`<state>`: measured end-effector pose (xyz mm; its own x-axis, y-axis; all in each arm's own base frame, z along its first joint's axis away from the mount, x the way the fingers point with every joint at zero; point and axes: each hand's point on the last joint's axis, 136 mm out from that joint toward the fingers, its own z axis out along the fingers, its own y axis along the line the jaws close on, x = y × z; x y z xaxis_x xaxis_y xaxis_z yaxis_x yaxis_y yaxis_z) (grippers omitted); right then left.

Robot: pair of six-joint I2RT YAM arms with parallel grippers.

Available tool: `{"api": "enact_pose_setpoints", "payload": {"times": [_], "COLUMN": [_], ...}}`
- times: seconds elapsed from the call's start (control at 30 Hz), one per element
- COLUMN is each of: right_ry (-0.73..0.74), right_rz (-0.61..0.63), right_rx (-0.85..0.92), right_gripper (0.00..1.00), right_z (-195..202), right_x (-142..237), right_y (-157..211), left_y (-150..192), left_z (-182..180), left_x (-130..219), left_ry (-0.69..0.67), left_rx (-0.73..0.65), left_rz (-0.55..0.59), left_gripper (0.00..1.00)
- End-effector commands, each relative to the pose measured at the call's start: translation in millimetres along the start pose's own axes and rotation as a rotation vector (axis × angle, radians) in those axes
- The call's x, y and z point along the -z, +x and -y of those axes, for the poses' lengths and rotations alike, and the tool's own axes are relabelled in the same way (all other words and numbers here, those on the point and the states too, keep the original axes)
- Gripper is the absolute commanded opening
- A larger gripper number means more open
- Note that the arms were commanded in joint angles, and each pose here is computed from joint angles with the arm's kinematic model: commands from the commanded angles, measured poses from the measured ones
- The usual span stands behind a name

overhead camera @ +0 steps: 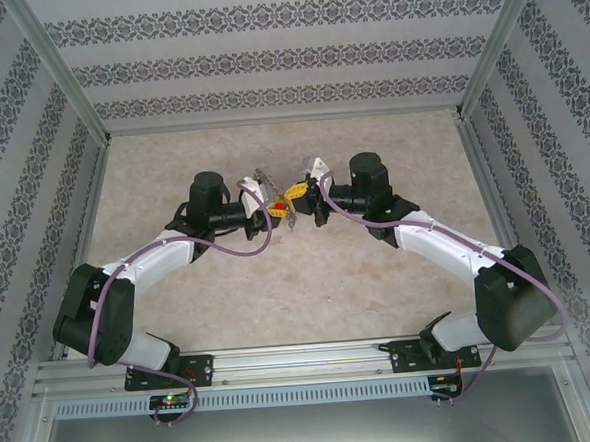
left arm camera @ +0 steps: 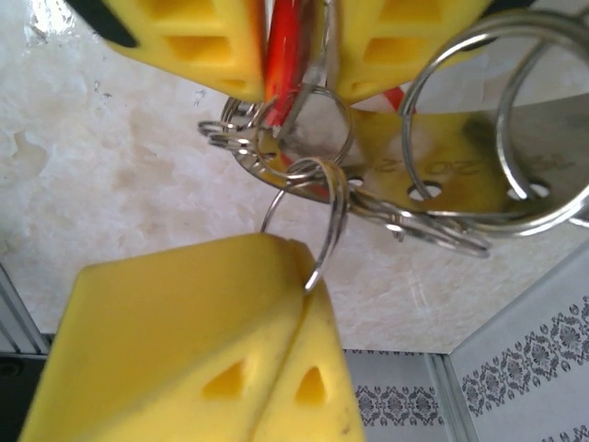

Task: Put the keys on the keyring

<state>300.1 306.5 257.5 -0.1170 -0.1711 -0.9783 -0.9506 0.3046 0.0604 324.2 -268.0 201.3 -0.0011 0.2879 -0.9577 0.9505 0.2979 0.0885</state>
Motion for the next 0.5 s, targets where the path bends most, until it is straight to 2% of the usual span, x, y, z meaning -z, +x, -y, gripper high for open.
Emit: {"api": "enact_pose_setpoints", "payload": {"times": [0.0,0.33,0.47], "right_ry": [-0.057,-0.031,-0.032], "right_rz": [0.082,-0.009,-0.065], "right_rx": [0.095,0.122,0.156], "right_gripper": [0.0,0.0,0.0], "right_z": [-15,-14,-17], "right_x": [8,5,3], "right_y": [-37,-19,-8], "left_y": [-8,-8,-8], "left_z": [-3,7,7], "left_x": [2,9,12], "left_ry": [0.008,0.04,0.028], "left_rx": [-0.04,-0.063,-0.07], "left_rz": [0.012,-0.041,-0.064], "left_gripper": [0.14,0.09,0.0]}}
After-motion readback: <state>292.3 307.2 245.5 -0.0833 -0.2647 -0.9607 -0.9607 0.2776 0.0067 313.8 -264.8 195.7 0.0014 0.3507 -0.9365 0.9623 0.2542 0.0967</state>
